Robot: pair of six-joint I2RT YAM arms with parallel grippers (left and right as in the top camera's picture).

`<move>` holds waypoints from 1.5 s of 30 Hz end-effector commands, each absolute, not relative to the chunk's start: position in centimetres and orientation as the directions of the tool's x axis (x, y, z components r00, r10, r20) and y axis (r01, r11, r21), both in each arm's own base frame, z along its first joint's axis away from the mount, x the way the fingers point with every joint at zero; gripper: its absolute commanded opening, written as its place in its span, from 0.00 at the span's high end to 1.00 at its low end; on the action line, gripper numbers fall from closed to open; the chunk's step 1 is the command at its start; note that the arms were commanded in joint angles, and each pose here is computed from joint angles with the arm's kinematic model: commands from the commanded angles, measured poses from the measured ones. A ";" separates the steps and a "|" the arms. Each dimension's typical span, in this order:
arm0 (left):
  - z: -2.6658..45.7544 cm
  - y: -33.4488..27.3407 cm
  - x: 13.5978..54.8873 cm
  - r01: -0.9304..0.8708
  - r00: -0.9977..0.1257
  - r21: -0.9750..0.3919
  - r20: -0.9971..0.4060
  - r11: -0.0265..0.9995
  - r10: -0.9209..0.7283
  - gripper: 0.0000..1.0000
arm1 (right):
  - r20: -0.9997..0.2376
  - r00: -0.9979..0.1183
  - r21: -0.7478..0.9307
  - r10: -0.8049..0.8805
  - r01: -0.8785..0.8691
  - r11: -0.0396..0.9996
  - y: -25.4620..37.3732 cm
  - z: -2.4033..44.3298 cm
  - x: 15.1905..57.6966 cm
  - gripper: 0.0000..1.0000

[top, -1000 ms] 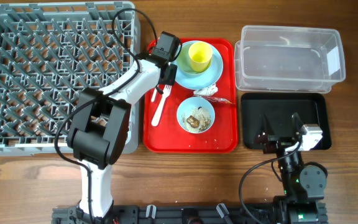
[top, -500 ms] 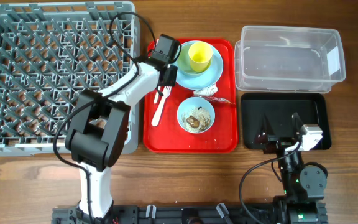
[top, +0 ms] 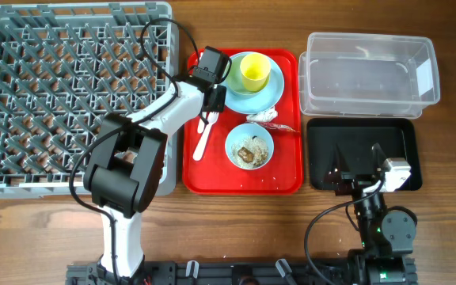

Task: Sort waste into correct bins and load items into the dishwasher rack
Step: 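Carry the spoon left and drop it into the dish rack, then reach the left gripper back to the white fork and grasp it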

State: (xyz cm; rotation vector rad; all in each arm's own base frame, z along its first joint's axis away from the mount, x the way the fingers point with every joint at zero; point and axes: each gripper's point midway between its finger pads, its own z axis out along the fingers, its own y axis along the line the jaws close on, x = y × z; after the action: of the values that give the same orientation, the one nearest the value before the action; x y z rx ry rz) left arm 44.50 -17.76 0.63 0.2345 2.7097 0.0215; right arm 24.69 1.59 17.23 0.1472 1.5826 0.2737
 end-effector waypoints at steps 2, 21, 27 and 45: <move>3.8 -18.5 44.8 0.165 -0.879 0.004 -0.454 0.986 0.148 0.96 | -0.965 -0.024 0.262 0.261 -0.075 0.962 1.5 17.4 24.7 0.00; 16.4 -5.9 41.0 -0.187 -0.829 0.189 -0.556 0.964 -0.052 0.96 | -0.965 -0.024 0.262 0.261 -0.075 0.962 1.5 17.4 24.7 0.00; 13.0 -5.9 39.1 -0.174 -0.892 0.062 -0.433 0.983 -0.131 0.96 | -0.965 -0.024 0.262 0.261 -0.075 0.962 1.5 17.4 24.7 0.00; 10.2 -5.9 38.0 -0.090 -0.915 0.092 -0.402 0.992 -0.046 0.66 | -0.965 -0.024 0.262 0.261 -0.075 0.962 1.5 17.4 24.7 0.00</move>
State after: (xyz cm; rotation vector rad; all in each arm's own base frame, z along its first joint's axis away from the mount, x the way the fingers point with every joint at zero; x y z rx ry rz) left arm 38.03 -5.64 10.03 -0.1113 2.7311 0.1773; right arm 24.69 1.59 17.24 0.1472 1.5822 0.2737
